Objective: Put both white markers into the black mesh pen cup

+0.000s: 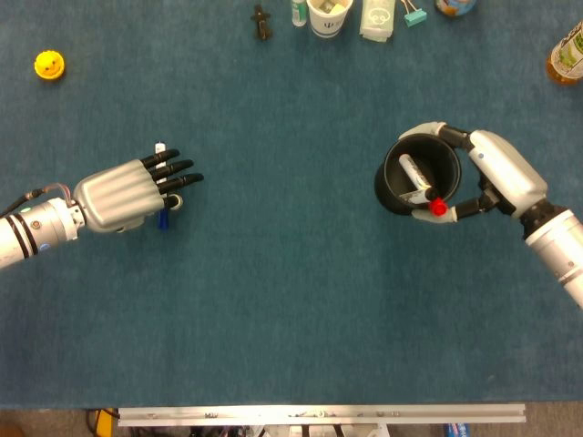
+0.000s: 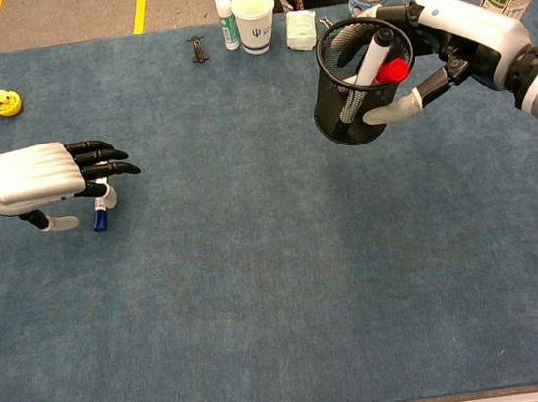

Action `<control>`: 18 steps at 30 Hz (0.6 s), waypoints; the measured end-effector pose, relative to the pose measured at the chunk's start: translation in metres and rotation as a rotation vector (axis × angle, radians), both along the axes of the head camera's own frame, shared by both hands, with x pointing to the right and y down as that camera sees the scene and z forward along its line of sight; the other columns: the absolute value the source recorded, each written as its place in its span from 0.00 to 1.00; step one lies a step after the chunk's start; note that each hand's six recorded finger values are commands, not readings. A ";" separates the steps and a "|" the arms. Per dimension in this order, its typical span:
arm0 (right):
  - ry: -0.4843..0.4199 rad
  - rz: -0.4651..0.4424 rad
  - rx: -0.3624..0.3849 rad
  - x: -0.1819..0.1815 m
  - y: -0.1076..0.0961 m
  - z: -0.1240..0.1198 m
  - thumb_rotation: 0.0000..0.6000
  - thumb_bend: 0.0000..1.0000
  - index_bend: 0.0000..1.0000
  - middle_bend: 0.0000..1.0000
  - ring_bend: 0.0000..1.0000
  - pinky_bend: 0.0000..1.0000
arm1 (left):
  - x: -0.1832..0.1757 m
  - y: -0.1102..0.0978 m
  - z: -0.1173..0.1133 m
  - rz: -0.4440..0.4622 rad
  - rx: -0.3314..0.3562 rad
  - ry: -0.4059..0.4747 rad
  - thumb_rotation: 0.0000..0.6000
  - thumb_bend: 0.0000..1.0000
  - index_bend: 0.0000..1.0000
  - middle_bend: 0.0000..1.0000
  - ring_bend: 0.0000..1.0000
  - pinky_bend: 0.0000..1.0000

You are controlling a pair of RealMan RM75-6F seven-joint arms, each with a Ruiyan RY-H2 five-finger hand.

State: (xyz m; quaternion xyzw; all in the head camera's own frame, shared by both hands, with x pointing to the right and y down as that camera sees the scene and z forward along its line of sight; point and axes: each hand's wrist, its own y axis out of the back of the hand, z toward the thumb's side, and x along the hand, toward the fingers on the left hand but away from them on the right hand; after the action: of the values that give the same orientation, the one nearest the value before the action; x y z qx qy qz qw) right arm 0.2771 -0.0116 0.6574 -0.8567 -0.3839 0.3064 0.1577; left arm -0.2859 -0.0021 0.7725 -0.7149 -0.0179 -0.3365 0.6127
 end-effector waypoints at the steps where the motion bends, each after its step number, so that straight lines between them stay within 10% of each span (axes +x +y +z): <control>1: 0.000 0.000 0.000 0.000 0.000 0.000 1.00 0.41 0.41 0.36 0.33 0.37 | 0.000 0.001 0.001 0.000 -0.002 -0.001 1.00 0.28 0.36 0.08 0.00 0.09; 18: 0.002 0.017 0.004 0.003 -0.002 -0.003 1.00 0.41 0.41 0.36 0.33 0.37 | 0.002 0.002 0.008 -0.014 -0.013 0.004 1.00 0.28 0.39 0.08 0.00 0.09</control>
State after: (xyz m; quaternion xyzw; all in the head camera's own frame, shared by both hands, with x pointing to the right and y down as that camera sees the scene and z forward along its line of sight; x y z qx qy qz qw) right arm 0.2806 -0.0136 0.6546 -0.8528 -0.3915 0.3079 0.1571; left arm -0.2841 -0.0001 0.7803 -0.7197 -0.0139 -0.3394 0.6055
